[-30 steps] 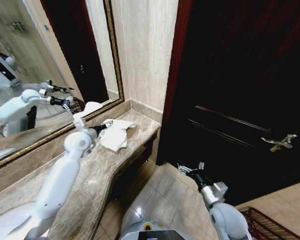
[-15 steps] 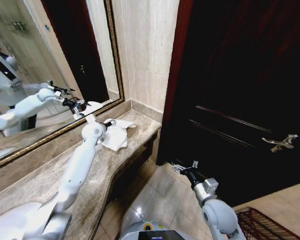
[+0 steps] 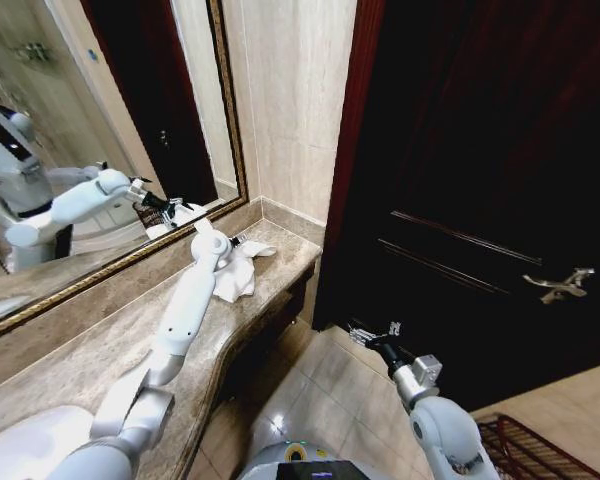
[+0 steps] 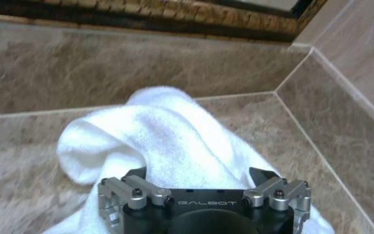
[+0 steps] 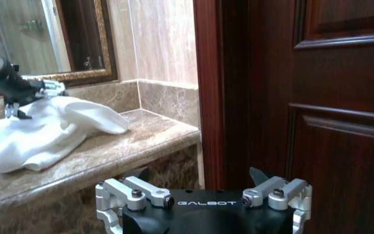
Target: Discard the used towel into the hamper.
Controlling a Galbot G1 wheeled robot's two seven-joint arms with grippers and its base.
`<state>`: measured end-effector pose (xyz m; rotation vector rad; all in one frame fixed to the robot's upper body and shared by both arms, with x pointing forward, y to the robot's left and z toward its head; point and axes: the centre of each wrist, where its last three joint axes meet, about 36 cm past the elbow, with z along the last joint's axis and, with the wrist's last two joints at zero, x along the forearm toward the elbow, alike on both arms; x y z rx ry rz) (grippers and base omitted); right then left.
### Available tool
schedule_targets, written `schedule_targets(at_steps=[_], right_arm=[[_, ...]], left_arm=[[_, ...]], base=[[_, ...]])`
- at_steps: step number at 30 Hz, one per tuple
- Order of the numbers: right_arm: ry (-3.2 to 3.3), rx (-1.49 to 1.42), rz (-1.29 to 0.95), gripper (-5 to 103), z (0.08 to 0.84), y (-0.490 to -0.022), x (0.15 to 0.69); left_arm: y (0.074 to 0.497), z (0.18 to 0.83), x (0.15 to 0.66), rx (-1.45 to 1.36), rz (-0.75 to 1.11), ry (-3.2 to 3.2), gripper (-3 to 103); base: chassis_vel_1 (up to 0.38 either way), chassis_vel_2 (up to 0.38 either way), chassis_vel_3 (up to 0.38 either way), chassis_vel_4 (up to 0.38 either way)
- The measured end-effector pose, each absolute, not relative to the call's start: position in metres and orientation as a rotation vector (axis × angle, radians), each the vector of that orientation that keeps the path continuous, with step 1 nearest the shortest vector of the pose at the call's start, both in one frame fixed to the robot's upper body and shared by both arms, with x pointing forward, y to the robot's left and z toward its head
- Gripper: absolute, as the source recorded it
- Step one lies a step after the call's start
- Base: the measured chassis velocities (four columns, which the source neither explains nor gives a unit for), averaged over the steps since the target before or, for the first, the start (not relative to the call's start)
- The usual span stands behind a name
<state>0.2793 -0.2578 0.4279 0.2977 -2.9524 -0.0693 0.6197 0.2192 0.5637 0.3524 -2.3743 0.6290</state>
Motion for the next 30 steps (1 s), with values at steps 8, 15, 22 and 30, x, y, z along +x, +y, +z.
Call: schedule_targets(at_steps=[8, 15, 22, 30], right_arm=[[-2.929, 0.299, -0.109, 100, 0.410, -0.254, 0.284], [-2.934, 0.319, -0.111, 100, 0.407, -0.247, 0.294], [-2.926, 0.338, -0.109, 100, 0.406, -0.243, 0.295], [-2.925, 0.357, -0.094, 100, 0.410, -0.241, 0.296]], left_arm=[[0.231, 0.528, 0.611, 0.363, 0.609, -2.330, 74], [0.236, 0.514, 0.605, 0.364, 0.573, -2.340, 42], [0.233, 0.500, 0.592, 0.368, 0.517, -2.372, 24], [0.240, 0.507, 0.581, 0.364, 0.560, -2.388, 14]], base=[[0.000, 0.000, 0.000, 0.000], [0.000, 0.000, 0.000, 0.000], [0.000, 0.000, 0.000, 0.000], [0.000, 0.000, 0.000, 0.000]])
